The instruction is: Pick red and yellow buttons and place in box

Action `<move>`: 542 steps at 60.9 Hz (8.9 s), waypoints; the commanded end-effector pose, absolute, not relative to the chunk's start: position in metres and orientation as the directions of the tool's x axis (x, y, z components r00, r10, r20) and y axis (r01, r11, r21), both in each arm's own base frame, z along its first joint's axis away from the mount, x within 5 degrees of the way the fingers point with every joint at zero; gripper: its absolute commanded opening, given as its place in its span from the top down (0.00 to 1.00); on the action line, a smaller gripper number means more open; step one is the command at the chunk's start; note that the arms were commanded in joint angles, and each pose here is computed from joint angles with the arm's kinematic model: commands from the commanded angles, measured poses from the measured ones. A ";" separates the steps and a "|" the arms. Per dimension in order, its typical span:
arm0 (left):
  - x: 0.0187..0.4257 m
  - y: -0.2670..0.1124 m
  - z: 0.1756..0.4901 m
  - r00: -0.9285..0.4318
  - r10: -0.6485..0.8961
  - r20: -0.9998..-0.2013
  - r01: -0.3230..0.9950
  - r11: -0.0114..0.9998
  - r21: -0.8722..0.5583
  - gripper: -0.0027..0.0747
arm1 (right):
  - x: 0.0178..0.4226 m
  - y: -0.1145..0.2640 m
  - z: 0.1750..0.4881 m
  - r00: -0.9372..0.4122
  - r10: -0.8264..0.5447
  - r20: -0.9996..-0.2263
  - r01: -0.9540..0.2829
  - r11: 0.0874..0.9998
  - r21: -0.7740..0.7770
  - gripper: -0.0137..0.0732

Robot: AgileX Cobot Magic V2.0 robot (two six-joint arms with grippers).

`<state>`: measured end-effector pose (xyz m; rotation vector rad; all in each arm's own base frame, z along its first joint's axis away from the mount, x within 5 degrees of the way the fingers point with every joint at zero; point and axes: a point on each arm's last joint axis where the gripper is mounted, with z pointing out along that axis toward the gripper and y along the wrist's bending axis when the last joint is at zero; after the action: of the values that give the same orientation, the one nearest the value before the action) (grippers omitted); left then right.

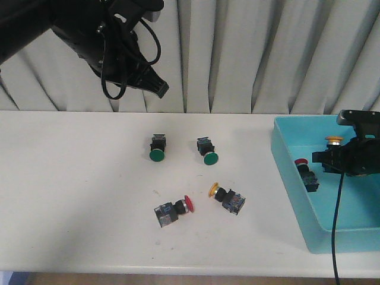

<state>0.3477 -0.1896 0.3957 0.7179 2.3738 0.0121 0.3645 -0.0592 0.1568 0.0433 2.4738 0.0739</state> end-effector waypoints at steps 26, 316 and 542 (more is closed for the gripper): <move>0.338 -0.184 0.420 -0.589 0.468 -0.659 0.475 0.860 0.186 0.97 | 0.374 -0.067 0.155 -0.768 0.018 -0.641 0.017 1.000 0.008 0.37; 0.057 -0.003 0.183 -0.037 -0.003 -0.999 0.047 0.999 -0.005 0.97 | 0.143 0.015 0.439 0.079 -0.081 -0.994 -0.169 0.981 -0.093 0.85; 0.057 -0.003 0.183 -0.038 -0.003 -0.999 0.047 0.999 -0.005 0.97 | 0.056 -0.001 0.202 0.071 -0.018 -0.997 0.019 1.000 -0.017 0.85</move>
<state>0.0564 -0.0018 0.1915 0.0348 1.6454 -0.0200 0.0569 -0.0014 0.1975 0.0104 1.5720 -0.0224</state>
